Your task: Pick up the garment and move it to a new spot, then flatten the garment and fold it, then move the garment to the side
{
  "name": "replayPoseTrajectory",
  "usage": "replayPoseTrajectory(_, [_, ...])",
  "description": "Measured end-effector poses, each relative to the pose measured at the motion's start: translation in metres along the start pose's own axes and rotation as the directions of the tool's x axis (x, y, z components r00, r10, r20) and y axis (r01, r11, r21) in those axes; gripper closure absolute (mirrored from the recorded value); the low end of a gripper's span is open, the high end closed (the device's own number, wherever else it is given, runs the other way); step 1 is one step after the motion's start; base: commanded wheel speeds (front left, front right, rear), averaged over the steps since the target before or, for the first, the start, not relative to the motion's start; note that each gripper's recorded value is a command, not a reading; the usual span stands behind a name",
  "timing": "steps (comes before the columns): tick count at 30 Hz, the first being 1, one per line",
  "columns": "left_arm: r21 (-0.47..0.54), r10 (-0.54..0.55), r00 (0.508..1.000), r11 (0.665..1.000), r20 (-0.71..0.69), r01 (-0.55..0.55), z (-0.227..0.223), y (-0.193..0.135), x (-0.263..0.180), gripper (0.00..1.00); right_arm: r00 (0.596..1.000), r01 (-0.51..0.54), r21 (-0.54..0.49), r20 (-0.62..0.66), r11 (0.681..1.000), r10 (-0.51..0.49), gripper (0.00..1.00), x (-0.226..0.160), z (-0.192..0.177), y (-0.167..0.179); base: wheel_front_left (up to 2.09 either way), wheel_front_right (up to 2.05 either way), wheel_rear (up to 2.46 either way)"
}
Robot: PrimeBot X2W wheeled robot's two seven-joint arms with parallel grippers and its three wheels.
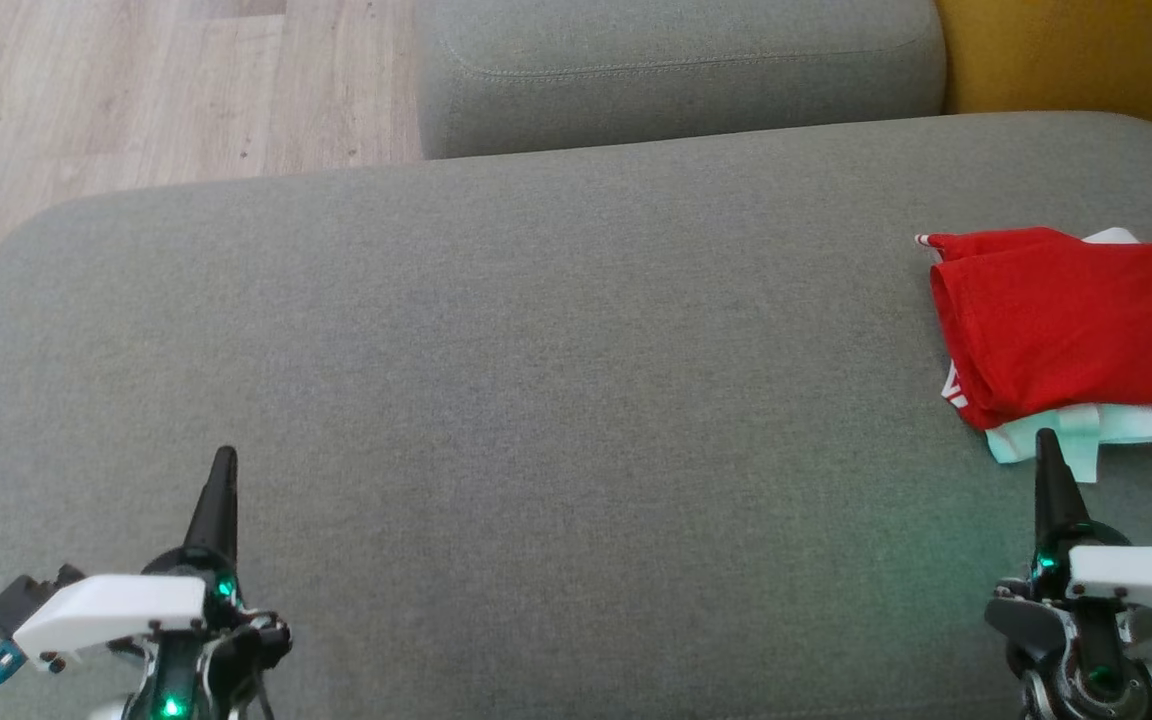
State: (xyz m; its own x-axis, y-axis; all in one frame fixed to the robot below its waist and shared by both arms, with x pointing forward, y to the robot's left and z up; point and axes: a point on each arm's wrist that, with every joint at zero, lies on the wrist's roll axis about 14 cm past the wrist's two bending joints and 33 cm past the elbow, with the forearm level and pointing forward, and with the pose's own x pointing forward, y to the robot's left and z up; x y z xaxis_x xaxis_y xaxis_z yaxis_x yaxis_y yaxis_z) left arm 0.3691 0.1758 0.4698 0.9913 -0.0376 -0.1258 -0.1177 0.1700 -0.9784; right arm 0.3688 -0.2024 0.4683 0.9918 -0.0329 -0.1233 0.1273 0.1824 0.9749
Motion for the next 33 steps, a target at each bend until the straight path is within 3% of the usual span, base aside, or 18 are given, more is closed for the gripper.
replayPoseTrajectory(18, [-0.173, -0.028, 1.000, 0.985, 0.011, 0.030, 0.010, -0.005, 0.003, 1.00, 1.000, -0.023, 0.189, -0.003, 0.982, 0.024, 1.00, 0.002, 0.004, 0.005, 0.00, 0.00, 0.00])
replayPoseTrajectory(33, [-0.178, -0.028, 1.000, 0.984, 0.011, 0.030, 0.011, -0.005, 0.003, 1.00, 1.000, -0.027, 0.194, 0.003, 0.981, 0.027, 1.00, 0.002, 0.006, 0.006, 0.00, 0.00, 0.00])
